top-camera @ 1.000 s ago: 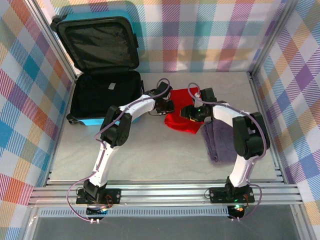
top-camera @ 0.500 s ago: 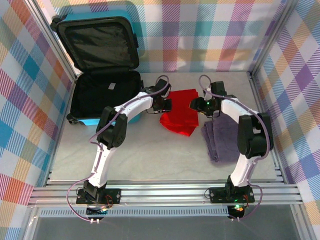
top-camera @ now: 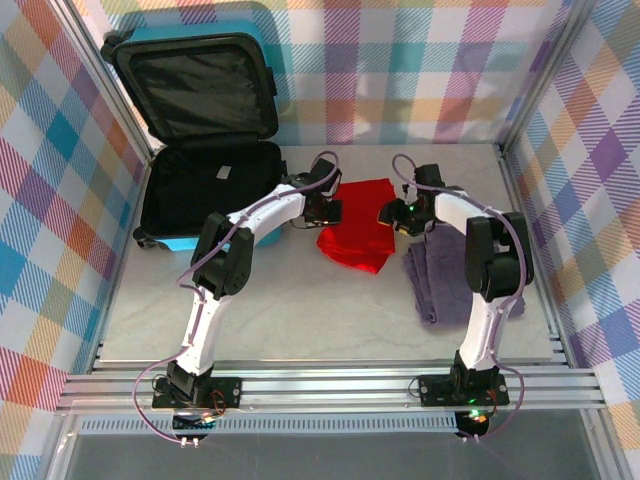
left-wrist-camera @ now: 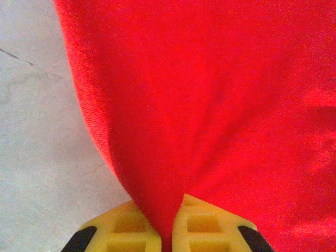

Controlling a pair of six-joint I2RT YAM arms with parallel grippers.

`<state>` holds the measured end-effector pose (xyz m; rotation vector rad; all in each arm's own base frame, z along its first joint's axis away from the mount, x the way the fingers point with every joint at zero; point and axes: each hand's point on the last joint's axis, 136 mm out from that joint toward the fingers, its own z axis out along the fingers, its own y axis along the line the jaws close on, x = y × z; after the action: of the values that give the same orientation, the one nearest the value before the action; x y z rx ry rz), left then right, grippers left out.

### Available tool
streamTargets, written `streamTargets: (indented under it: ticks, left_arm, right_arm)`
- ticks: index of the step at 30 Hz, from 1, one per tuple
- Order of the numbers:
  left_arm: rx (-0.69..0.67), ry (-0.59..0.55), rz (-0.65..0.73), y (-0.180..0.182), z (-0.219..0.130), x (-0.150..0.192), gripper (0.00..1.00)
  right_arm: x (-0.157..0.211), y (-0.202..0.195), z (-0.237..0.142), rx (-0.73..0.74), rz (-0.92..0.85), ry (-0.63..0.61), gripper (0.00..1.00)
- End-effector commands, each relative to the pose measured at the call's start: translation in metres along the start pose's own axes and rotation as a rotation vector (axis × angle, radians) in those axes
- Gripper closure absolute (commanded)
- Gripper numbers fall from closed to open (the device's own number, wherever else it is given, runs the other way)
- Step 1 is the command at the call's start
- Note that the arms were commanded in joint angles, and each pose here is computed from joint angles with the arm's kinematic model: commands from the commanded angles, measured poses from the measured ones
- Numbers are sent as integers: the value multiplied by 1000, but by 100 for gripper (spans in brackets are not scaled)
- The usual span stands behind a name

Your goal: Pack the luggage

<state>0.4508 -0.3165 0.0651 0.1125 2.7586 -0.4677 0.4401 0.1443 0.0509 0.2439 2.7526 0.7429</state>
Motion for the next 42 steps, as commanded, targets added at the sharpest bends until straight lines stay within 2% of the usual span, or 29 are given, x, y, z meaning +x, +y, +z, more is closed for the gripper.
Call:
streamTargets:
  ticks: [1, 10, 19, 27, 29, 32, 36, 37, 39, 42]
  left_arm:
    - [-15, 20, 10, 7, 0, 5, 97]
    - [1, 23, 19, 5, 1, 5, 98]
    - [1, 32, 32, 5, 6, 6, 99]
    - [-3, 47, 33, 7, 15, 9, 100]
    - [-3, 48, 34, 7, 16, 9, 100]
    - [-8, 49, 34, 8, 17, 9, 100]
    - [-13, 37, 42, 9, 14, 5, 100]
    - [-13, 32, 45, 9, 13, 3, 100]
    - [-14, 23, 52, 9, 9, -1, 100]
    - [-19, 0, 60, 11, 0, -10, 100]
  right_arm:
    - [-3, 3, 9, 8, -12, 25, 41]
    - [-8, 2, 21, 31, -17, 44, 41]
    - [5, 23, 46, -4, -52, 102, 41]
    - [24, 21, 67, 6, -52, 172, 43]
    - [28, 22, 70, 0, -56, 187, 48]
    - [29, 25, 70, -15, -64, 195, 60]
    - [23, 32, 65, -30, -89, 187, 92]
    - [22, 33, 64, -27, -97, 185, 96]
    - [19, 36, 60, -30, -110, 176, 100]
    - [13, 41, 53, -38, -127, 150, 100]
